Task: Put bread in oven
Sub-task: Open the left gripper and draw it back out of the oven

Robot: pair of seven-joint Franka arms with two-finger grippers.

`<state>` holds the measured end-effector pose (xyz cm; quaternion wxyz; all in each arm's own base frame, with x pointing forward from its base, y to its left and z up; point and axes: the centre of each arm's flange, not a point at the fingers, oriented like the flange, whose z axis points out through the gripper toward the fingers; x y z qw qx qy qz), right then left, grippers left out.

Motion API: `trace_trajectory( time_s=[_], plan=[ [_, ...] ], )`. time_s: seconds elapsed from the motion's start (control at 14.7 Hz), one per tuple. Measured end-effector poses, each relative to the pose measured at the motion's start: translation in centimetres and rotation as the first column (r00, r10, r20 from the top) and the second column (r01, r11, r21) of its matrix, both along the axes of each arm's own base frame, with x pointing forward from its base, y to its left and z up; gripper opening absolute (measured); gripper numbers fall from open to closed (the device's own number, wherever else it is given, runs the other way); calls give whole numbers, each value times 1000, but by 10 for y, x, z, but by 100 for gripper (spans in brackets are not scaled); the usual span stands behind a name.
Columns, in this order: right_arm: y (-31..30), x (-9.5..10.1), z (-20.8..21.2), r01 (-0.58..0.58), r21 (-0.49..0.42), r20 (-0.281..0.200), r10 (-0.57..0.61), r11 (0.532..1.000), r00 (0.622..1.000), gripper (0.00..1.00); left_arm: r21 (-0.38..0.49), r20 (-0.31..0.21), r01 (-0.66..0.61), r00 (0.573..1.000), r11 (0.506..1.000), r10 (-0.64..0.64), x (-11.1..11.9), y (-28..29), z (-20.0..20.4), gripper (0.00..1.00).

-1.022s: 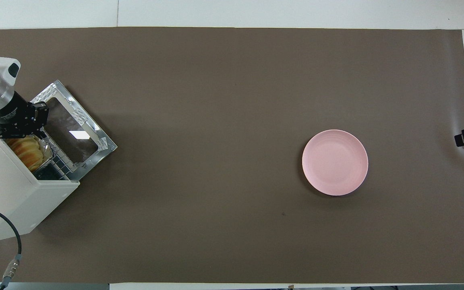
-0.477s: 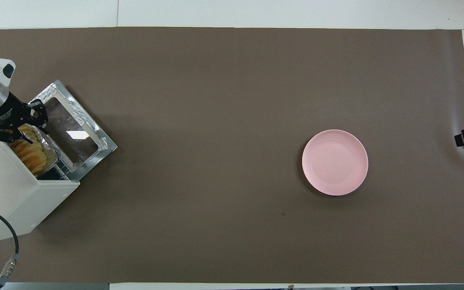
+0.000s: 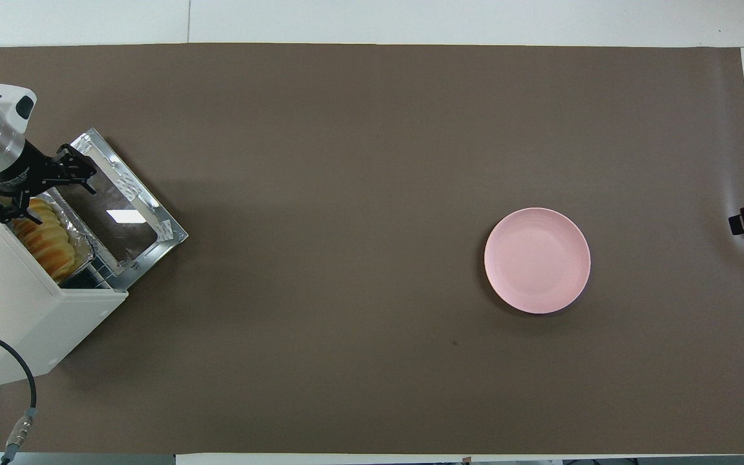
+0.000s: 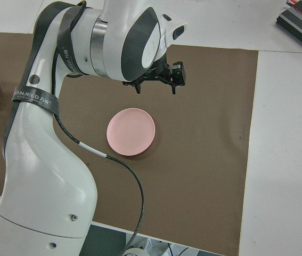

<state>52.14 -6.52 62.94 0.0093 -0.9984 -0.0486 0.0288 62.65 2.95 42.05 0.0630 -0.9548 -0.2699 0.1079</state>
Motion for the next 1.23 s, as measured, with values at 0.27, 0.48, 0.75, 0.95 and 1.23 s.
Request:
trace_trajectory(
  time_s=[0.27, 0.48, 0.75, 0.95, 1.23],
  plan=[
    [0, 0, 0, 0, 0, 0, 0, 1000, 1000, 100, 0, 31, 50, 998, 999, -50, 5, -26, 5, 100],
    [0, 0, 0, 0, 0, 0, 0, 1000, 1000, 100, 3, 66, 77, 995, 997, -77, 10, -42, 17, 100],
    [0, 0, 0, 0, 0, 0, 0, 1000, 1000, 100, 2, 159, 100, 982, 995, -99, 23, -42, 61, 100],
    [0, 0, 0, 0, 0, 0, 0, 1000, 1000, 100, -6, 202, 211, 958, 977, -205, 21, -19, 91, 100],
    [0, 0, 0, 0, 0, 0, 0, 1000, 1000, 100, -19, 237, 321, 922, 947, -307, 4, 38, 124, 100]
  ],
)
